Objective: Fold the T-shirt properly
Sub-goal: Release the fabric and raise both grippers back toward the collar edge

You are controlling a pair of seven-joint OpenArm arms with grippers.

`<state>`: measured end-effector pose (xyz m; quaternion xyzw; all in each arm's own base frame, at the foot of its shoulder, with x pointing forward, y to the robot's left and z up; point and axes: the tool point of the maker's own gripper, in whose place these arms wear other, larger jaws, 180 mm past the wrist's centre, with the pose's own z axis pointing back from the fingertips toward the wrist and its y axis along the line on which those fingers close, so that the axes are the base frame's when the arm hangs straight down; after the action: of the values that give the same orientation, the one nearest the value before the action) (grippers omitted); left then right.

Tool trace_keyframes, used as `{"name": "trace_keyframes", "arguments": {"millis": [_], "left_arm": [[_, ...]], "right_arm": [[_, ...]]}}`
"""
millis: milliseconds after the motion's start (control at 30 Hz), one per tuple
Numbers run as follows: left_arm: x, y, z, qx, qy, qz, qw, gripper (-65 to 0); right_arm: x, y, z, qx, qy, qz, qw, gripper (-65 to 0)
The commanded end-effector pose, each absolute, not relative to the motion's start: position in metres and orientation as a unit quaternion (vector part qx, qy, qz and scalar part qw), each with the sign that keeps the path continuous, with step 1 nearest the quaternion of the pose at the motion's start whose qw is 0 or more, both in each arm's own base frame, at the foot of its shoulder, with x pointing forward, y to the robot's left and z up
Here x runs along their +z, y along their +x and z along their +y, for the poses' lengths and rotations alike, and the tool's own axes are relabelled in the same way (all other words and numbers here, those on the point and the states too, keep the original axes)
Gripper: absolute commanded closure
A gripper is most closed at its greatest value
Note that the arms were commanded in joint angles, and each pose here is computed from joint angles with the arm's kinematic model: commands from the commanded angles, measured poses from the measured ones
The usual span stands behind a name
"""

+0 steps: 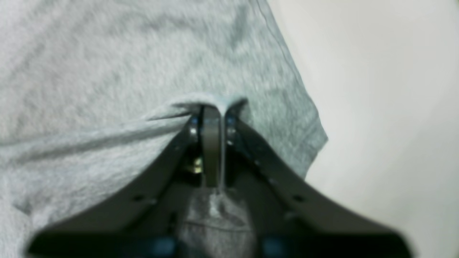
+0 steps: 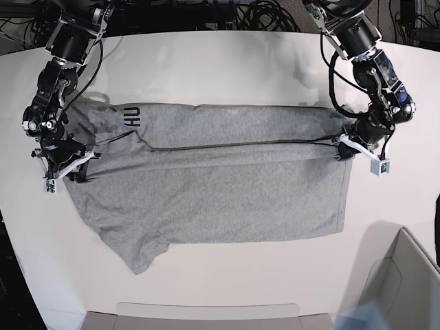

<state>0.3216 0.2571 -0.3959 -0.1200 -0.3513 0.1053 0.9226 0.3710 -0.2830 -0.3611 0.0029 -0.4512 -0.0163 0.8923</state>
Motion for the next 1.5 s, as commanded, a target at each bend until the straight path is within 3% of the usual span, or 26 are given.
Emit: {"name": "trace_keyframes", "arguments": {"millis": [0,133,300,433,833,1067,1267,1467], "left_arm": [[-0.374,0.339,0.264,0.101,-0.116,-0.389,0.908,-4.3],[-0.372,0.341,0.265,0.103,-0.115,-0.392,0.907,-6.1],[-0.363,0.353,0.265,0.103,-0.119,-0.404,0.901,-6.3],[-0.385,0.350,0.261,0.118,-0.139,-0.375,0.909,-6.2],[-0.386,0.353,0.300,0.150,-0.131,-0.366,0.909,-6.2],[-0.362,0.346,0.330,0.188,-0.110,-0.408,0.887,-6.4],[-0.365,0.332,0.331,0.183,-0.095,-0.405,0.891,-6.5],[-0.374,0.348,0.289,0.130,-0.116,-0.389,0.905,-6.5]], "right_arm": [[-0.338,0.383,-0.291,-0.015,-0.007,-0.483,0.875,-12.8],[-0.330,0.389,-0.291,-0.016,-0.006,-0.493,0.870,-20.6],[-0.319,0.397,-0.293,-0.020,-0.006,-0.506,0.862,-20.9],[-0.307,0.406,-0.294,-0.021,-0.006,-0.519,0.855,-20.9],[-0.261,0.425,-0.318,-0.014,-0.036,-0.555,0.831,-20.9],[-0.212,0.405,-0.339,-0.070,-0.005,-0.627,0.776,-20.9],[-0.227,0.375,-0.328,-0.053,0.001,-0.617,0.785,-20.9],[-0.247,0.365,-0.323,-0.054,0.005,-0.598,0.800,-20.9]]}}
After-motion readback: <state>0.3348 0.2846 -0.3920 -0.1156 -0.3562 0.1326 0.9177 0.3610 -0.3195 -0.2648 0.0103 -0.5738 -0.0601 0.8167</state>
